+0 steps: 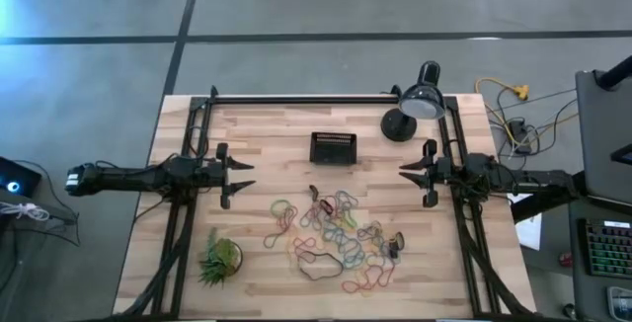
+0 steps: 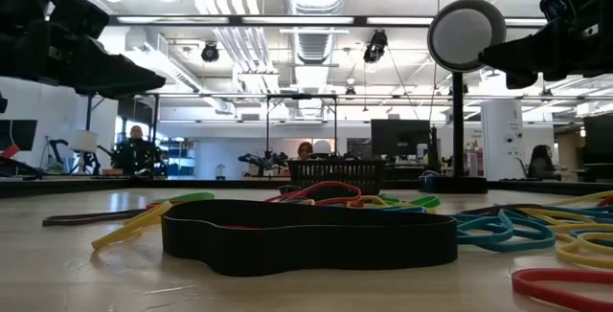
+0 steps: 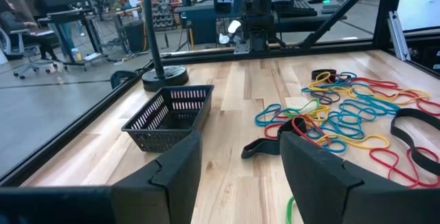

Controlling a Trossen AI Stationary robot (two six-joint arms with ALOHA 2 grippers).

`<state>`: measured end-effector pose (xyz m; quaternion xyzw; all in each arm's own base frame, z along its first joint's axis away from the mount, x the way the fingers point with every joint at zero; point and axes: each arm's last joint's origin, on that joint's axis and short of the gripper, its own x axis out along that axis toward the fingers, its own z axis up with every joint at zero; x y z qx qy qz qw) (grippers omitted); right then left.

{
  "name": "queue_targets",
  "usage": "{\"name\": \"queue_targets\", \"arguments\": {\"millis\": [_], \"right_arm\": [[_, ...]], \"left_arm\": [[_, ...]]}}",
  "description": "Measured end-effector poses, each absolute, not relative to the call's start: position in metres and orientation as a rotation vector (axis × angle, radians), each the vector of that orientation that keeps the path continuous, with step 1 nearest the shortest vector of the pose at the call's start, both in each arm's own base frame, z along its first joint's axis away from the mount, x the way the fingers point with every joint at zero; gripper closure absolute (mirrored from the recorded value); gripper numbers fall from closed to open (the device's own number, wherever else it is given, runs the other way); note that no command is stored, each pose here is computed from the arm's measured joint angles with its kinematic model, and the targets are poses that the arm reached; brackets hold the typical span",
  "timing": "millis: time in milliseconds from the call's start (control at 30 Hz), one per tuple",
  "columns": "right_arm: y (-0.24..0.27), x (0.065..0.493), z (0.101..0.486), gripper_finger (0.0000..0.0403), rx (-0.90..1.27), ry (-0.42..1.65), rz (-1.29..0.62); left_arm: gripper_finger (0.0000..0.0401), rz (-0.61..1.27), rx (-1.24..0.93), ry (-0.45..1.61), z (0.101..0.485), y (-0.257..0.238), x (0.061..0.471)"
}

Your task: Pick and place rubber bands into bin

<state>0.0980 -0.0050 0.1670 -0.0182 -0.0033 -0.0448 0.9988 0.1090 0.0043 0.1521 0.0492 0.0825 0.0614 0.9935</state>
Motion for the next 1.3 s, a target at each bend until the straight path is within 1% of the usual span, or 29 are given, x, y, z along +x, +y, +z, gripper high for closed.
{"name": "queue_targets", "arguments": {"millis": [767,967,1133,1300], "right_arm": [[-0.0050,0.0981,0.1669,0.0335,-0.035,-0.006,-0.089],[-0.0050,0.0981,0.1669,0.0335,-0.135,-0.002,-0.090],[-0.0050,0.0981,0.1669,0.0335,-0.123,-0.002,-0.090],[-0.0050,0.0981,0.1670,0.0335,-0.146,-0.002,-0.090]], "left_arm": [[0.0218,0.124,0.099,0.165,0.1520,0.0043,0.1090],[0.0218,0.123,0.099,0.165,0.1521,0.0043,0.1090],[0.0218,0.124,0.101,0.163,0.1522,0.0043,0.1090],[0.0218,0.127,0.092,0.095,0.1588,0.0043,0.1097]]}}
